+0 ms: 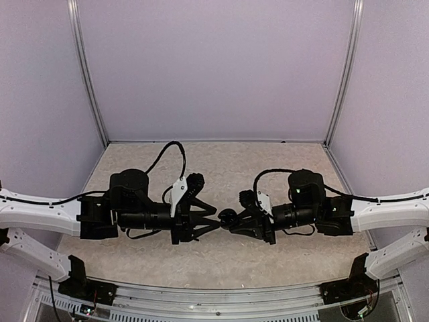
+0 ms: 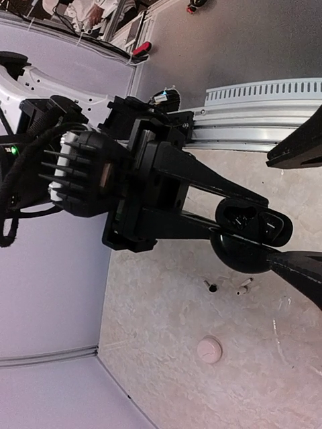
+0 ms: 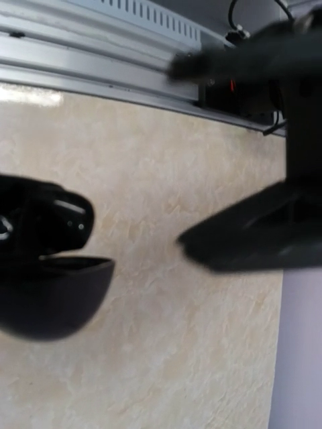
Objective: Insert the wireless bluetooth earbuds into the charging case
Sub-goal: Pick up the right earbud from the left side groove of the charging case.
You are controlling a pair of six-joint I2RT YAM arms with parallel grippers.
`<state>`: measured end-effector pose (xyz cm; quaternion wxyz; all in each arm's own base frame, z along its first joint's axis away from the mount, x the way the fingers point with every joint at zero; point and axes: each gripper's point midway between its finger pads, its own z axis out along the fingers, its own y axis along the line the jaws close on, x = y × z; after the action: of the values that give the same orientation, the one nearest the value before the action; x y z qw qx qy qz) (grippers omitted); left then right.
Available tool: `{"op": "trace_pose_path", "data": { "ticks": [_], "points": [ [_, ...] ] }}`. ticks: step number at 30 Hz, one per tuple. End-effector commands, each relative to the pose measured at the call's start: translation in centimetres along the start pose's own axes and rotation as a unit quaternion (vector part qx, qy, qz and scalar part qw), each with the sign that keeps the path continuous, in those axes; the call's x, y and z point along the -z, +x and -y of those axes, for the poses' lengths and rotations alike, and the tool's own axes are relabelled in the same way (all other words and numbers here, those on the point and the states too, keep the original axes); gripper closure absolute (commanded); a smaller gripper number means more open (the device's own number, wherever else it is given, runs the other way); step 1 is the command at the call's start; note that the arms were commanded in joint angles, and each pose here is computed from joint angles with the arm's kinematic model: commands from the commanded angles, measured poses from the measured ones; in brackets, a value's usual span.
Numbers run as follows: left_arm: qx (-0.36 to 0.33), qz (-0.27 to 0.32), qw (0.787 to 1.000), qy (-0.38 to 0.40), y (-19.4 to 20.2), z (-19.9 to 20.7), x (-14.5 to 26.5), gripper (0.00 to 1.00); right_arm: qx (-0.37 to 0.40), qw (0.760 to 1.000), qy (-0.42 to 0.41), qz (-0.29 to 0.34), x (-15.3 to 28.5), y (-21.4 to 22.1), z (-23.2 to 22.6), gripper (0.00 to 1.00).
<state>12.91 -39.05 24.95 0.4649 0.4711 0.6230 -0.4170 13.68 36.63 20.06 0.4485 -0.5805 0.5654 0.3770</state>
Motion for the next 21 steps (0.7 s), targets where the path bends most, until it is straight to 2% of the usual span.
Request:
{"op": "trace_pose_path", "data": {
  "ticks": [1,10,21],
  "points": [
    [-0.052,-0.009,0.998,0.014,-0.2,0.7,-0.3,0.58,0.016,0.999,-0.027,0.018,0.3,-1.1,-1.3,1.0],
    [-0.184,-0.058,0.981,0.021,1.6,2.0,0.5,0.62,0.001,0.997,-0.08,0.008,0.1,-0.9,-2.9,1.0],
    [-0.232,-0.076,0.97,0.01,1.7,3.0,-0.6,0.65,-0.006,0.996,-0.091,0.003,-0.3,-0.8,-3.1,1.0]
  ]
}}
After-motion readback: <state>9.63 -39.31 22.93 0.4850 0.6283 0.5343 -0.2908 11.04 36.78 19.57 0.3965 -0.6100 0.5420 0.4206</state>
